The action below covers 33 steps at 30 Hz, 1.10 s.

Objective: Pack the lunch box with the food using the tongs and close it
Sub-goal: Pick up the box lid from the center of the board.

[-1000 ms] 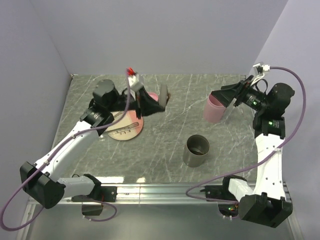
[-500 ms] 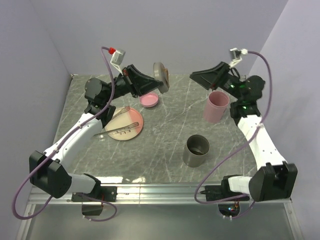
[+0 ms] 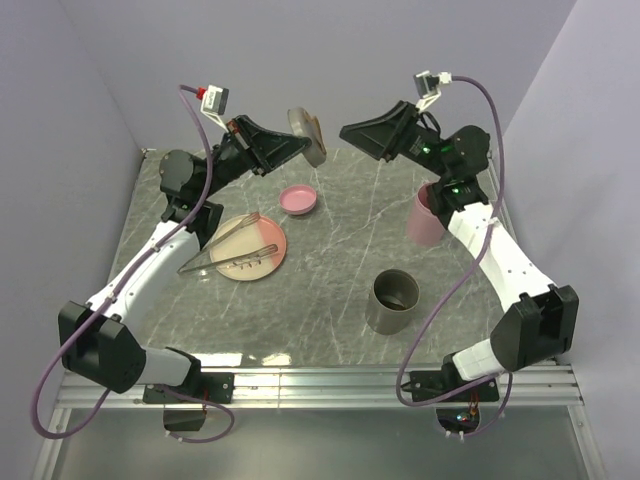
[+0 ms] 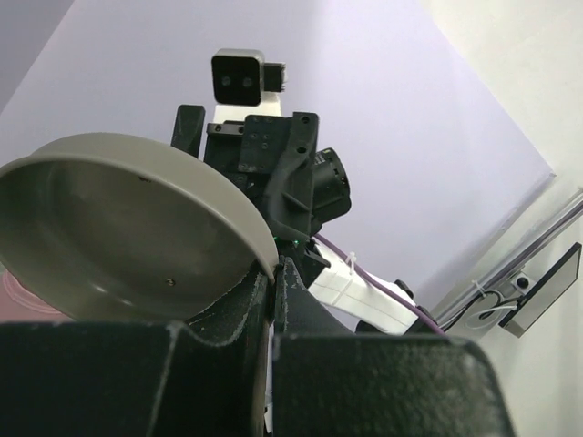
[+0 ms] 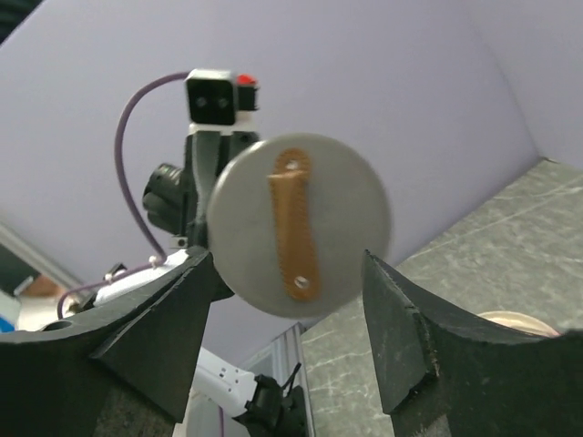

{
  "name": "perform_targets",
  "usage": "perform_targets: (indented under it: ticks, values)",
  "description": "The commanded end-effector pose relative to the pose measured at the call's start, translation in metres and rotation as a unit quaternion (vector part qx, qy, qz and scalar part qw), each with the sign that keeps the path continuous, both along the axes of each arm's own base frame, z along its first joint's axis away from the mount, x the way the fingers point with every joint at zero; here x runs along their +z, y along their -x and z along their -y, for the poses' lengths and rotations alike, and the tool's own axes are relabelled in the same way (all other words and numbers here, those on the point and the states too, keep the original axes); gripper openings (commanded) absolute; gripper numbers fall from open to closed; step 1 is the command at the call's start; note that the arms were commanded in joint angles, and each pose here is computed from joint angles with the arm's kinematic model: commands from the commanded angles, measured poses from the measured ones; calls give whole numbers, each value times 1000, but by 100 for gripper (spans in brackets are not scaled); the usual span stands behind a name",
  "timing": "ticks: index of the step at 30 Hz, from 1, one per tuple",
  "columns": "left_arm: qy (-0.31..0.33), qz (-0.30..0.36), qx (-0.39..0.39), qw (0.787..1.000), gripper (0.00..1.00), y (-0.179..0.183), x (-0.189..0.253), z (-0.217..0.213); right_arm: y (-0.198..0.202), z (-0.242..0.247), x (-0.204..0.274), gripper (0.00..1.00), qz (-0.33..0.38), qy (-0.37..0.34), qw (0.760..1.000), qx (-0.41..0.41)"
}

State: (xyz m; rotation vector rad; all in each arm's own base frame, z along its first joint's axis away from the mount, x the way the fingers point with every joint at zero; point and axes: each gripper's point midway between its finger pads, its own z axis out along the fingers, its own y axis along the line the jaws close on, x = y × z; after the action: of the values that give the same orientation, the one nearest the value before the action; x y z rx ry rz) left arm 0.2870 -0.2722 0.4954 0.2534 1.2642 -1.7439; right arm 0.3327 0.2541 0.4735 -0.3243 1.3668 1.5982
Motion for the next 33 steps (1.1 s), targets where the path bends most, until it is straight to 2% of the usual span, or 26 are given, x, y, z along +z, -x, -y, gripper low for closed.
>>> perform_targets:
  ticks: [1,6,9,13,20,26,30,33]
  values:
    - [20,21,-5,1000,0,5,16,-3,9,-14,24,72,59,4,998,4]
    - [5,39,-33,999,0,21,8,6,22,-31,22,68,88,32,995,32]
    - [-13,69,-60,996,0,36,0,14,31,-34,10,65,86,49,994,56]
    - [-22,74,-71,994,0,43,-8,14,37,-31,-9,64,96,91,990,53]
    - [-25,75,-81,994,0,45,-10,17,56,-28,-6,50,143,117,980,73]
    - [-28,83,-95,992,0,51,-8,22,60,-27,-18,42,137,128,979,73]
    - [-32,81,-104,991,0,56,-11,27,63,-27,-15,41,139,126,979,78]
    - [-36,79,-112,990,0,58,-16,31,62,-29,-14,45,137,131,979,79]
